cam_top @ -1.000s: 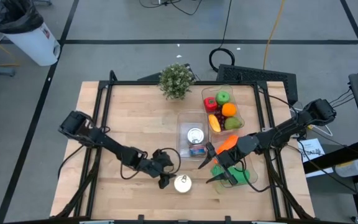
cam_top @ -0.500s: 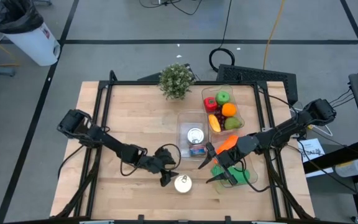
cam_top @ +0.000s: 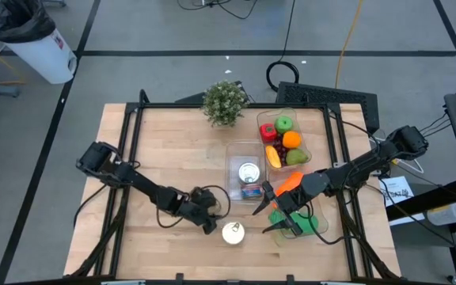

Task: Pick & Place Food Item
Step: Put the blue tuna can into the middle transparent bin

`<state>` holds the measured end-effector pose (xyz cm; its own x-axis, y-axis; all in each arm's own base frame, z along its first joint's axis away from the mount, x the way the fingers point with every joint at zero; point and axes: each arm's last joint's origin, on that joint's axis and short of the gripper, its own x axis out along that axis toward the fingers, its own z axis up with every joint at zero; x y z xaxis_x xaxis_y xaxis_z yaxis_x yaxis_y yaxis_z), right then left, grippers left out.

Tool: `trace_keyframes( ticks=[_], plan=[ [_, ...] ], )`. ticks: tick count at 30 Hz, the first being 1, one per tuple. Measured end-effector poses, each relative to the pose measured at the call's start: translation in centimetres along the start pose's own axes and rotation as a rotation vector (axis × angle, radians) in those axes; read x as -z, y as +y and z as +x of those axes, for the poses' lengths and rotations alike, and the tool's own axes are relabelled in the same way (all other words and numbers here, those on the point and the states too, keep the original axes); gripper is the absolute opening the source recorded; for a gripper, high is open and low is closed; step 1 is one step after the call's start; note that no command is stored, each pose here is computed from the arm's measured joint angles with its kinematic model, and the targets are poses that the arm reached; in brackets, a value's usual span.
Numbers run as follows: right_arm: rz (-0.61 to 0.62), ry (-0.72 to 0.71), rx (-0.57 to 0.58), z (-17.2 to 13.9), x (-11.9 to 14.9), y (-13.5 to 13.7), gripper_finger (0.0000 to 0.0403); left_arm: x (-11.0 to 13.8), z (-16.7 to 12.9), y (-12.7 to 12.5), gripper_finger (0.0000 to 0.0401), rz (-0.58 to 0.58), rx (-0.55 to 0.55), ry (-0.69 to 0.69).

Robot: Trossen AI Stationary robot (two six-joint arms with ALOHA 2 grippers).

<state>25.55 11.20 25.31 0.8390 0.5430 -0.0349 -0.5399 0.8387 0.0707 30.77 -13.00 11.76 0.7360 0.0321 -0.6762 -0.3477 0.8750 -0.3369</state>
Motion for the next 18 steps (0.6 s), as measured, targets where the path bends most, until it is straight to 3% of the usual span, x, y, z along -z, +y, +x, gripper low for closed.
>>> trace_keyframes(
  ticks=[7,10,15,18],
  plan=[
    [0.001,0.005,0.000,0.0,0.1,0.0,0.0254,0.6,-1.4,1.4,0.0285,-0.084,-0.156,0.126],
    [0.000,0.007,0.000,0.0,0.1,0.0,0.0254,0.3,-2.2,0.8,0.0285,-0.075,-0.120,0.096],
    [0.000,0.003,0.001,0.0,0.0,0.0,0.0254,-0.9,-2.8,-1.7,0.0285,-0.078,0.078,-0.041],
    [0.000,0.003,0.001,0.0,0.0,0.0,0.0254,-0.9,-2.2,-2.2,0.0285,-0.059,0.070,-0.034]
  ],
)
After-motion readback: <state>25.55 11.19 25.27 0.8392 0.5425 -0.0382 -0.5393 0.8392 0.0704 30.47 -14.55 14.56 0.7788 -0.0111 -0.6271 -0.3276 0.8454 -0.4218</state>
